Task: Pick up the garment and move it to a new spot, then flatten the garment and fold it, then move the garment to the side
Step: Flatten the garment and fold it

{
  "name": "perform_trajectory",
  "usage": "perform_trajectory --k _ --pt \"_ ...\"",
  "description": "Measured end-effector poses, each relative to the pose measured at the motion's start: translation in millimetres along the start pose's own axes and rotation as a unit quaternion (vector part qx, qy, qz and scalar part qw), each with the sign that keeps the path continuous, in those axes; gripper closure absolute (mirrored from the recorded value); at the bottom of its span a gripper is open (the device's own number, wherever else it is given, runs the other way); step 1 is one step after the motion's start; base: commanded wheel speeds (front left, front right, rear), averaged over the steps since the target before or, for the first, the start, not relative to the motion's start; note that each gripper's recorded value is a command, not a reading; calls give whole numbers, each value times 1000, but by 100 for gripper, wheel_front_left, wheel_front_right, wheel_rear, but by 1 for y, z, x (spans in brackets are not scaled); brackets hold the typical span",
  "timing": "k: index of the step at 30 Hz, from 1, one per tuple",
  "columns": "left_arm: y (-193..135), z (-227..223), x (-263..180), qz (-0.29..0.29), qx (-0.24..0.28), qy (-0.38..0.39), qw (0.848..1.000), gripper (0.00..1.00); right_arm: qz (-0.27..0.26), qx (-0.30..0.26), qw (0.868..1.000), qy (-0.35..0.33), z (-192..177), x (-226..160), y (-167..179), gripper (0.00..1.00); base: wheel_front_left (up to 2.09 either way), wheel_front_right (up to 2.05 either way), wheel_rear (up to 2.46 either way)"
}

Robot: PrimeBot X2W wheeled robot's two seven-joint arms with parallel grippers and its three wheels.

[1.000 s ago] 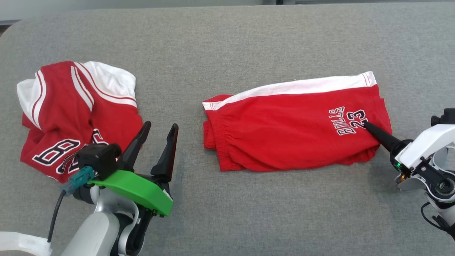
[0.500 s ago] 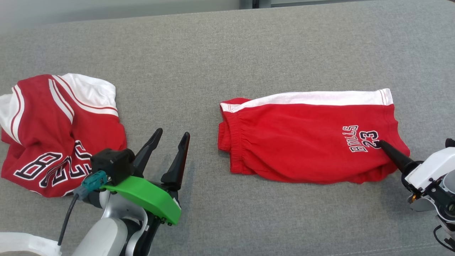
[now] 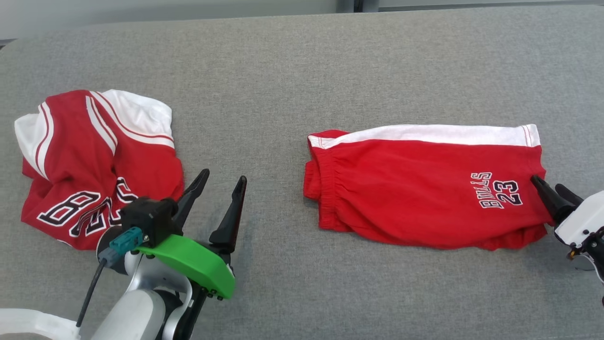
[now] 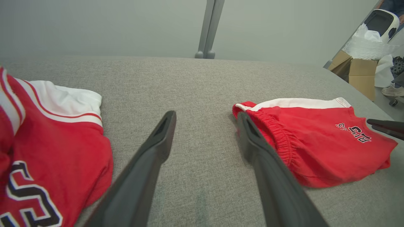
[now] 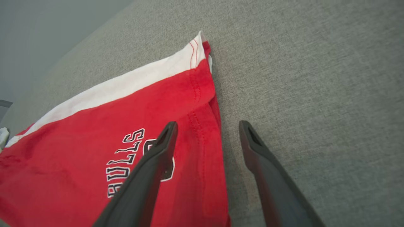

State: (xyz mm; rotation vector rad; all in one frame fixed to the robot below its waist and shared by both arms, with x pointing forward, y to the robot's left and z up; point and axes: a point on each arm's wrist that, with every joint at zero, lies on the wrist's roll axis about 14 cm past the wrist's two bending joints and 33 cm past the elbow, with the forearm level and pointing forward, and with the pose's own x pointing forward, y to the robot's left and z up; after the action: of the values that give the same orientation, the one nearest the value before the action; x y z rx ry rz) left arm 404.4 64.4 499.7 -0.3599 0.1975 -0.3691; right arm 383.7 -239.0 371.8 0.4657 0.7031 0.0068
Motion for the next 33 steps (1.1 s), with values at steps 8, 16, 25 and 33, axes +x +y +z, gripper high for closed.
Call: perform_trajectory --k 8,16,25,33 --pt "16 2 -8 27 12 0 1000 0 2 -7 1000 31 -15 20 12 0 0 0 0" --pt "46 3 -26 83 1 -7 997 0 41 137 990 -15 1 33 44 100 0 0 0" --pt "34 11 -24 72 -13 -29 997 0 -42 162 981 -101 75 -7 -44 100 0 0 0" --pt "37 4 -28 81 -22 -25 996 0 30 48 996 -76 89 -11 2 100 0 0 0"
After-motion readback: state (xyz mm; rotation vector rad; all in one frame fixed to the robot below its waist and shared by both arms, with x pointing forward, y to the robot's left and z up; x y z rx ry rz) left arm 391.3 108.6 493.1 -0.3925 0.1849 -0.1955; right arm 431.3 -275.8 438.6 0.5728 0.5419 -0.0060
